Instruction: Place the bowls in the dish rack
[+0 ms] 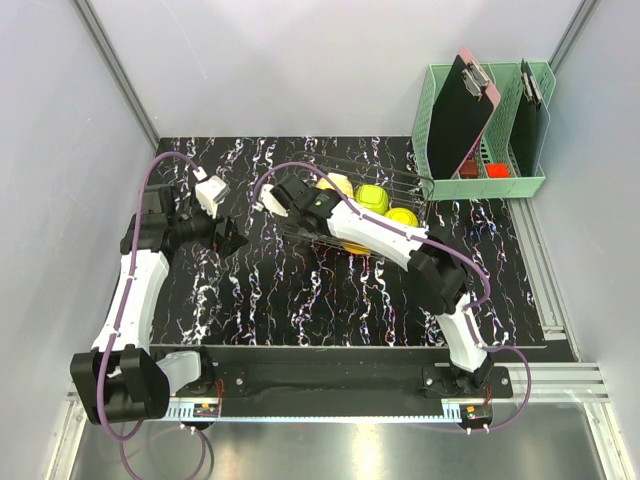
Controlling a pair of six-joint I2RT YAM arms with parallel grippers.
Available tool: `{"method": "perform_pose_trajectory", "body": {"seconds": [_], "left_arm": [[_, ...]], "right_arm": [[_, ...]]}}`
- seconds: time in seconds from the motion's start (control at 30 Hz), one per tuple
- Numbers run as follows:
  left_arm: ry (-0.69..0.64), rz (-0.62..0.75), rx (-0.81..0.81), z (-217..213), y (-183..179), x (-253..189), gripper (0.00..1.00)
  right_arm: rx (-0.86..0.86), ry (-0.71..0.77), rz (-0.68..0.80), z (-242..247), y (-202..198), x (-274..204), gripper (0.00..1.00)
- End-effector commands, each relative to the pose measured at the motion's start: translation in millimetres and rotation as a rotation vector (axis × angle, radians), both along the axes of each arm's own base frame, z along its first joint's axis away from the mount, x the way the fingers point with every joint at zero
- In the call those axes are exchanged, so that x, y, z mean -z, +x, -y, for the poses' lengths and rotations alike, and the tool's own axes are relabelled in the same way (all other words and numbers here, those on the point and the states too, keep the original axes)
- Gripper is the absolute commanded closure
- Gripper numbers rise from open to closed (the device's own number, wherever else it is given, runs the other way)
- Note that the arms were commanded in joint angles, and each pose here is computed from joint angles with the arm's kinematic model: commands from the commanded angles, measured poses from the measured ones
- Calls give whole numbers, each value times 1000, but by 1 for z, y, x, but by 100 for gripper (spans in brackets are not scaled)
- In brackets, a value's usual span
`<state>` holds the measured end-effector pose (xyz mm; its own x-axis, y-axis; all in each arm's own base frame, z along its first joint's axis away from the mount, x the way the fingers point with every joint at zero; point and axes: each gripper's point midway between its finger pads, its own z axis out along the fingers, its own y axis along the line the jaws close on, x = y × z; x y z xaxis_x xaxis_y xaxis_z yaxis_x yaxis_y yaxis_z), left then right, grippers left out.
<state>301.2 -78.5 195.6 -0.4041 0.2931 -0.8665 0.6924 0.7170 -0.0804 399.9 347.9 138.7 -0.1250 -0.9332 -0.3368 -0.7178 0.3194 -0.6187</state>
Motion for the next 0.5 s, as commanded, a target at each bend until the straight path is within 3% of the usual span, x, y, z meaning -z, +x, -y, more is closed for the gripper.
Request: {"method": "perform_pose_trajectory", "body": {"seconds": [0.0, 0.47], "left_arm": [[-11, 63, 26, 2, 6, -13, 1], [-4, 68, 24, -1, 4, -11, 1]], "right_arm": [[52, 38, 1, 7, 16, -3, 28], [31, 71, -185, 8, -2, 23, 32]]}}
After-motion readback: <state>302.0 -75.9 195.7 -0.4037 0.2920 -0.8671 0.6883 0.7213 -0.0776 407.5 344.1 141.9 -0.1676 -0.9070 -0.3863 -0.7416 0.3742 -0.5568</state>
